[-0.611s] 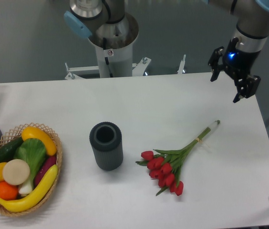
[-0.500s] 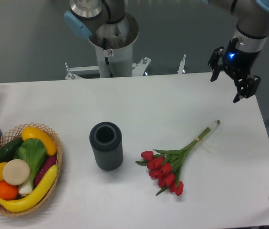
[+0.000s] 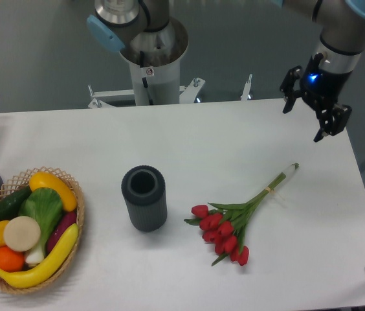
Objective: Pick up the flowers from the table
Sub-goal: 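Move the open gripper down toward the tulip stems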
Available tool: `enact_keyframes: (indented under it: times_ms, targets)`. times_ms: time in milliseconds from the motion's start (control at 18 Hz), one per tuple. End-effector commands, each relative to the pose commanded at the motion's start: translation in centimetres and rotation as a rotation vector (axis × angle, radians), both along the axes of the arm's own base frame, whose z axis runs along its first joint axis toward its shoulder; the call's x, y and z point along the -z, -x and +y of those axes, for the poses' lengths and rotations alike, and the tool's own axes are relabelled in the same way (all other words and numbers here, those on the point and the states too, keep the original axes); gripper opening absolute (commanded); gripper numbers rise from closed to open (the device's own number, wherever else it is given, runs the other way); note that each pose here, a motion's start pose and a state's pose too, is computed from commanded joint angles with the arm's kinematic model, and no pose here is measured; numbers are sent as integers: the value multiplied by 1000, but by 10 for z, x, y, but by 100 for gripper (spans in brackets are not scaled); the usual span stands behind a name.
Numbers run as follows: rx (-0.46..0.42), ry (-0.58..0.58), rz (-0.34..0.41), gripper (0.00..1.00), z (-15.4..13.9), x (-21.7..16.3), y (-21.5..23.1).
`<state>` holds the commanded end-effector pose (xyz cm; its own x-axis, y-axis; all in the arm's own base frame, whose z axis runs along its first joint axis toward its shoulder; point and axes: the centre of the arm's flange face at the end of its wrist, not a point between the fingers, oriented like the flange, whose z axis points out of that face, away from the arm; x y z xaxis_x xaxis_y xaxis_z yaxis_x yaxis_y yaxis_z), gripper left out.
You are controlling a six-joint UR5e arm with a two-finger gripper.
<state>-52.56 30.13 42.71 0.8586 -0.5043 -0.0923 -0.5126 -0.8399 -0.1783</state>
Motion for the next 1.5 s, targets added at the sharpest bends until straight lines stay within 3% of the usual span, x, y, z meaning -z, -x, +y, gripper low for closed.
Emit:
enact_keyframes:
  times_ms: [333,556,944,1333,1500]
  targets:
    - [-34,21,-74,100,27,36,-1]
    - [-64,21,-70,100,64,64,-6]
    - [-132,49,-143,100,75,113,-9]
    - [-159,-45,-197,100,83,138,-9]
    - [-157,-60,-169,100,87,152,1]
